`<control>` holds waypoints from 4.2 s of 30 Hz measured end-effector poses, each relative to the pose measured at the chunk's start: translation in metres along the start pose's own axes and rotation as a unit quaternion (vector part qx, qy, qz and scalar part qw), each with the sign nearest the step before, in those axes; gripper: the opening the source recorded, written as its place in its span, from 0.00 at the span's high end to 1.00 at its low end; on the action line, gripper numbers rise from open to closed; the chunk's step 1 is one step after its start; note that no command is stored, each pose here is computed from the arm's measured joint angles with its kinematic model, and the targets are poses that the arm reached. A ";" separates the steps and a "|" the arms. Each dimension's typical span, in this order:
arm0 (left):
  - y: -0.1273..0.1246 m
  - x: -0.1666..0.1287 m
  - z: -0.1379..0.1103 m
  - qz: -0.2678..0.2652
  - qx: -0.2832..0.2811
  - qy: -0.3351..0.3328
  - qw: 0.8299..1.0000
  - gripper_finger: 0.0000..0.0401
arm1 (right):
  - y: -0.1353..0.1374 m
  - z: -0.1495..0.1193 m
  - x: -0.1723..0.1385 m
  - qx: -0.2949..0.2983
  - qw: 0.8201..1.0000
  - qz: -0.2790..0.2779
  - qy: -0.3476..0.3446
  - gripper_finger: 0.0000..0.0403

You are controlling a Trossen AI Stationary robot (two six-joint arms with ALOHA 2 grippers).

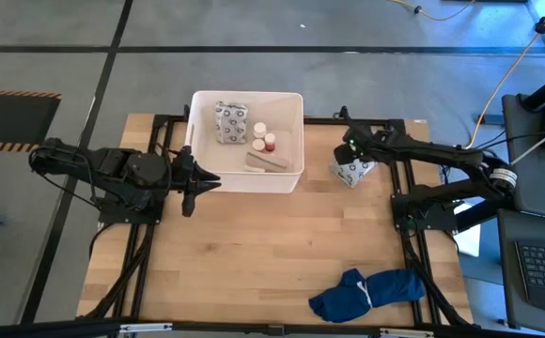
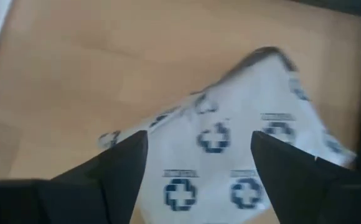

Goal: Pick & place medical supplies in basket/bin
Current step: Put the mailer bag into the white bin

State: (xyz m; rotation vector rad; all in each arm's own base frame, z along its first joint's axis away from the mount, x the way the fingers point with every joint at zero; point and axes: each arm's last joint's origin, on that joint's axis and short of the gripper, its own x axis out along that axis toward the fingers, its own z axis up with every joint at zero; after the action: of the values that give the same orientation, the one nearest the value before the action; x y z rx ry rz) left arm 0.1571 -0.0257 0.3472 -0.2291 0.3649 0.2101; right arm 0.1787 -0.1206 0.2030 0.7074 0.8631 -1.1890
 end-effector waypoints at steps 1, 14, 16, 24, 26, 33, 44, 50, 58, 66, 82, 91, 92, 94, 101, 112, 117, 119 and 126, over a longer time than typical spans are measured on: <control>0.000 0.000 0.000 0.000 0.000 0.000 1.000 0.81 | 0.000 -0.002 0.003 -0.008 1.000 0.006 -0.003 0.30; 0.000 0.002 0.000 0.002 -0.025 0.002 1.000 0.81 | -0.016 -0.029 0.035 -0.059 0.998 -0.002 -0.004 0.32; 0.000 0.002 0.000 0.002 -0.025 0.002 1.000 0.80 | -0.017 -0.032 0.037 -0.053 0.999 0.003 0.002 0.32; 0.000 0.002 0.000 0.002 -0.025 0.002 1.000 0.81 | -0.007 -0.045 0.033 -0.080 0.995 0.044 0.031 0.32; 0.000 0.002 0.000 0.002 -0.029 0.002 1.000 0.81 | -0.002 -0.049 0.031 -0.089 0.994 0.055 0.034 0.32; -0.001 0.002 0.000 0.001 -0.055 0.002 0.999 0.81 | 0.018 -0.072 0.018 -0.103 0.989 0.095 0.044 0.32; -0.001 0.002 0.000 0.001 -0.065 0.002 0.998 0.81 | 0.056 -0.127 -0.011 -0.142 0.968 0.200 0.044 0.32; -0.001 0.002 0.000 0.001 -0.072 0.002 0.997 0.81 | 0.083 -0.163 -0.014 -0.166 0.954 0.251 0.012 0.32; -0.004 0.005 -0.002 -0.034 -0.085 0.026 0.995 0.80 | 0.127 -0.197 -0.021 -0.185 0.926 0.328 -0.008 0.34; -0.034 0.041 -0.024 -0.064 0.007 0.115 0.991 0.80 | 0.198 -0.219 -0.027 -0.270 0.897 0.349 -0.030 0.40; -0.077 0.130 -0.104 -0.007 0.127 0.277 0.953 0.77 | 0.248 -0.226 -0.028 -0.438 0.806 0.394 -0.054 0.44; -0.092 0.156 -0.128 -0.072 0.284 0.271 0.917 0.78 | 0.249 -0.222 -0.027 -0.645 0.574 0.501 -0.058 0.44; -0.094 0.157 -0.128 -0.080 0.303 0.266 0.912 0.78 | 0.249 -0.222 -0.027 -0.663 0.544 0.510 -0.066 0.44; -0.096 0.158 -0.131 -0.093 0.339 0.262 0.899 0.77 | 0.249 -0.222 -0.027 -0.690 0.502 0.514 -0.087 0.44; -0.108 0.154 -0.131 -0.159 0.472 0.217 0.840 0.78 | 0.251 -0.218 -0.027 -0.762 0.384 0.485 -0.190 0.44; -0.103 0.161 -0.124 -0.153 0.448 0.203 0.857 0.81 | 0.267 -0.206 -0.036 -0.711 0.478 0.487 -0.170 0.44; -0.100 0.164 -0.122 -0.159 0.434 0.204 0.863 0.84 | 0.280 -0.190 -0.057 -0.710 0.552 0.421 -0.121 0.44; -0.102 0.166 -0.124 -0.174 0.429 0.201 0.863 0.85 | 0.281 -0.184 -0.064 -0.698 0.584 0.405 -0.086 0.44; -0.105 0.181 -0.146 -0.162 0.455 0.222 0.847 0.90 | 0.286 -0.173 -0.093 -0.665 0.630 0.399 -0.032 0.44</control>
State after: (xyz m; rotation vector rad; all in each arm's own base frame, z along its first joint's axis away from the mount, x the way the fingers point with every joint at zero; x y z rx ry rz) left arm 0.3003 -0.1342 0.1656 0.6179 0.8372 -0.3721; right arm 0.4099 0.1386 0.2032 -0.2527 0.9378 0.3868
